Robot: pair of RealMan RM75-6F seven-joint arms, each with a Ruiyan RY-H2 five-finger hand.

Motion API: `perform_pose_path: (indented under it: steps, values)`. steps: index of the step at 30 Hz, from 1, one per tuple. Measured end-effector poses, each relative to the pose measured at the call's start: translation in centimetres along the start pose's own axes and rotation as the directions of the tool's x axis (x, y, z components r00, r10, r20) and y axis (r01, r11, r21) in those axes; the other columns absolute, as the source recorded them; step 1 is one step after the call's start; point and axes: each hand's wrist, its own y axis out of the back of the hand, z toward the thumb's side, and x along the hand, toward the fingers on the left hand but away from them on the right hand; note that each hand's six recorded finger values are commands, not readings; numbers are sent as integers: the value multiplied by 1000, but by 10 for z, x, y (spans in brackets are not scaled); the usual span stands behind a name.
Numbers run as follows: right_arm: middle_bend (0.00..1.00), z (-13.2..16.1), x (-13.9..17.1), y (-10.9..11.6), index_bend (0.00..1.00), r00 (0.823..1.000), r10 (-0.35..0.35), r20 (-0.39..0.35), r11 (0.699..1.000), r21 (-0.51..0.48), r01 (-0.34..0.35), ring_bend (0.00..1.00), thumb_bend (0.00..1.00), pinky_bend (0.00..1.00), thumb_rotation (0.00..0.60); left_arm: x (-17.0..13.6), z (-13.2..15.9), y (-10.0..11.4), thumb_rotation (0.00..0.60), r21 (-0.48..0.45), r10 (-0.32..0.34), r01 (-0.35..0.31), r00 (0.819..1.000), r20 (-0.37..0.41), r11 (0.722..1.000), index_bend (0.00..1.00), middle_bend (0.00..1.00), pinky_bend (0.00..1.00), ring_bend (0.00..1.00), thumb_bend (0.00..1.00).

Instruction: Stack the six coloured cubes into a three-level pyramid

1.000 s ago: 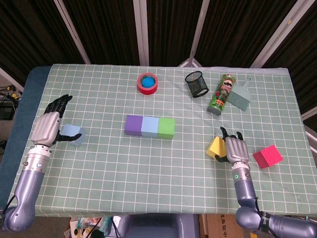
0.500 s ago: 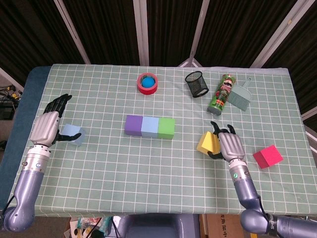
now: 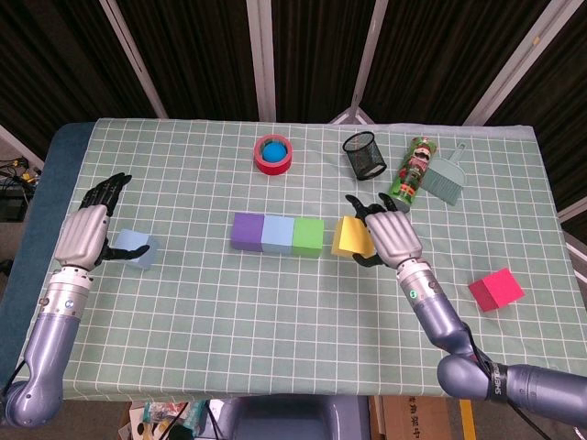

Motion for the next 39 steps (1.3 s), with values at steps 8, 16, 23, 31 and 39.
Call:
perform_pose_path:
  steps: [8, 16, 23, 31, 39]
  values:
    - [366, 27, -28, 5, 0, 998, 12, -58, 1000, 28, -10, 242, 264, 0, 600, 2, -2, 1, 600, 1, 3, -3, 1000, -9, 1000, 0, 23, 0, 0, 100]
    - [366, 49, -50, -4, 0, 993, 53, -101, 996, 71, -46, 242, 266, 0, 600, 5, -6, 2, 600, 3, 7, -6, 1000, -21, 1000, 0, 23, 0, 0, 100]
    - [366, 62, -62, -12, 0, 992, 67, -110, 995, 80, -59, 243, 266, 0, 600, 7, -8, 5, 600, 3, 15, -15, 999, -28, 1000, 0, 23, 0, 0, 99]
    - [366, 75, -72, -16, 0, 992, 94, -88, 993, 78, -87, 242, 266, 0, 600, 8, -10, 5, 600, -1, 12, -12, 999, -31, 1000, 0, 23, 0, 0, 99]
    - [366, 82, -81, -15, 0, 993, 100, -59, 992, 85, -95, 242, 265, 0, 600, 9, -12, 3, 600, -10, 0, 0, 999, -36, 1000, 0, 23, 0, 0, 100]
